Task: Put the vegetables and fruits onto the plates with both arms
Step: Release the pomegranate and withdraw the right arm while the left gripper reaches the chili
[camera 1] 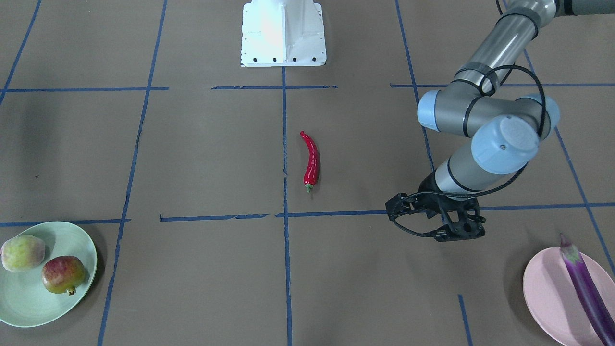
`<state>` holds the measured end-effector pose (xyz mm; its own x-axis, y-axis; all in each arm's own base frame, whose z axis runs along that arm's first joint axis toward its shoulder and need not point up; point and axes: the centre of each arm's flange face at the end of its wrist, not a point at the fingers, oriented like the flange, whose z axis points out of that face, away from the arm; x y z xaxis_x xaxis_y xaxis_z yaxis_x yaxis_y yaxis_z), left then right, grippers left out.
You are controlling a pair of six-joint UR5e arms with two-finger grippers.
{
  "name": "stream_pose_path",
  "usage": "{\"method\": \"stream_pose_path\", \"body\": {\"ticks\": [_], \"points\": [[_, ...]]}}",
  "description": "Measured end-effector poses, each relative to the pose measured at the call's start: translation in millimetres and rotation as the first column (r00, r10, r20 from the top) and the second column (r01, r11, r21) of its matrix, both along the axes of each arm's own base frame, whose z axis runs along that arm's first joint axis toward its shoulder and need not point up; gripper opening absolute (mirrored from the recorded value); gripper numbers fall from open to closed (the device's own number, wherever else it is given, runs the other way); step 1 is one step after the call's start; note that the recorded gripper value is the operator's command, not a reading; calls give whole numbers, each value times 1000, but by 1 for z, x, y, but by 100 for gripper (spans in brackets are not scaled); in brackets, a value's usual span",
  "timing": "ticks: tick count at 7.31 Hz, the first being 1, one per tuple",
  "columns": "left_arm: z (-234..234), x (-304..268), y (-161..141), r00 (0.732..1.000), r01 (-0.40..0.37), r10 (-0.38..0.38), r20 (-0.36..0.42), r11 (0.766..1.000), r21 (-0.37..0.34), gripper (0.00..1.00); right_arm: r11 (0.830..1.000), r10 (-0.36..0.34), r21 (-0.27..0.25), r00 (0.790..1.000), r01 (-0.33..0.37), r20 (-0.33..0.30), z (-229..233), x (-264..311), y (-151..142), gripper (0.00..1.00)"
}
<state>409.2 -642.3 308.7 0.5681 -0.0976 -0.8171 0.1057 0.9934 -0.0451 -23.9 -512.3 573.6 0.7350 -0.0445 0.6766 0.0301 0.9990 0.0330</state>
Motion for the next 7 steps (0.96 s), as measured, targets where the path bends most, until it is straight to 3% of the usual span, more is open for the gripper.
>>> {"method": "stream_pose_path", "body": {"ticks": [1,3,5,7], "points": [[-28,38,17,1000,29,-29,0,999,-31,100,1000,-2,-2,1000,2,-3,22,17,39,100],[-63,98,56,998,65,-65,0,996,-62,96,1000,-11,12,1000,11,-4,51,36,83,100],[-70,143,96,997,69,-68,24,996,-63,89,1000,-9,20,1000,9,-2,57,41,94,100],[-79,168,132,997,46,-42,64,997,-68,70,1000,-9,23,1000,9,-1,58,41,95,100]]}}
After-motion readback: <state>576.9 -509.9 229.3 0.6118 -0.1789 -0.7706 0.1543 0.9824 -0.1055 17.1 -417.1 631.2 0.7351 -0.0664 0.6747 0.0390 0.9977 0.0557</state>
